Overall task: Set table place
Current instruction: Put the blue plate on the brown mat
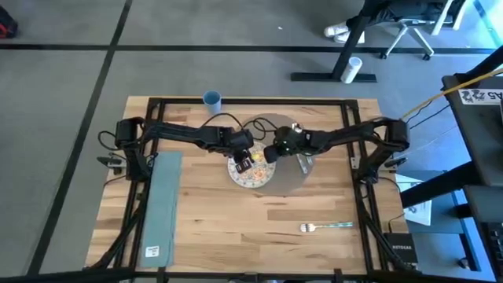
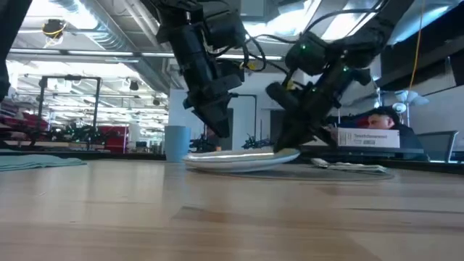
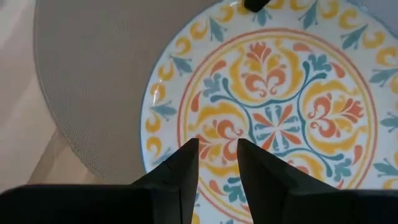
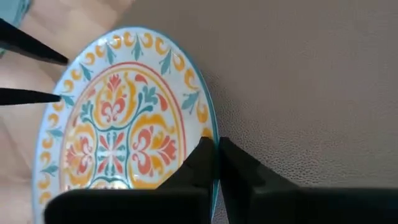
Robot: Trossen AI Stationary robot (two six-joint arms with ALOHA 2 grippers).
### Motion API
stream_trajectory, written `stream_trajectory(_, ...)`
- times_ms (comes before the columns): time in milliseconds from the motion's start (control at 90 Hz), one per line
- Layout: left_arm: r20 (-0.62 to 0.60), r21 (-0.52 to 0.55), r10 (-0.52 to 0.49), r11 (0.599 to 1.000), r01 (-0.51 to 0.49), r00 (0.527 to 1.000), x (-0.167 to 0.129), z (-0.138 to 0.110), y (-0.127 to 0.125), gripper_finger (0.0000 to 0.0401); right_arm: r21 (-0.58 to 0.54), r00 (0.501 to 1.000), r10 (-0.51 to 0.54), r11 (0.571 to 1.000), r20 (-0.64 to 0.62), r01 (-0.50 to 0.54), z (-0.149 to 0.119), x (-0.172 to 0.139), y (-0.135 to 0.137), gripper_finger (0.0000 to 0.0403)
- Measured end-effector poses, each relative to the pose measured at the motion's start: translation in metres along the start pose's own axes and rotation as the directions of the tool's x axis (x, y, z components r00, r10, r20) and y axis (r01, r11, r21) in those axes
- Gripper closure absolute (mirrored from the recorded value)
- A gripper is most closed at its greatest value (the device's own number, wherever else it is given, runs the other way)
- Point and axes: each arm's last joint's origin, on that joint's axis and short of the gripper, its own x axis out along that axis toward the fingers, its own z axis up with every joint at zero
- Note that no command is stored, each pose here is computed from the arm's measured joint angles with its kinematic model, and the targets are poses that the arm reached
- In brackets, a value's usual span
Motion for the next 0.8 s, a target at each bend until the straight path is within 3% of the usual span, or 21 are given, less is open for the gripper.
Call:
stream_trajectory(511, 0.0, 0.017, -0.009, 1.0, 0.009, 1.0, -0.001, -0.002, -0.007, 0.0307, 0.028, 0.995, 0.021, 0.999, 0.093, -0.024, 0.014, -0.03, 0.006, 0.0403)
stream_trajectory(800, 0.0, 0.029, -0.011, 1.0, 0.011, 1.0, -0.002, -0.002, -0.008, 0.0309, 0.032, 0.993, -0.07, 0.997, 0.091, 0.068, 0.013, -0.047, 0.001, 0.0403)
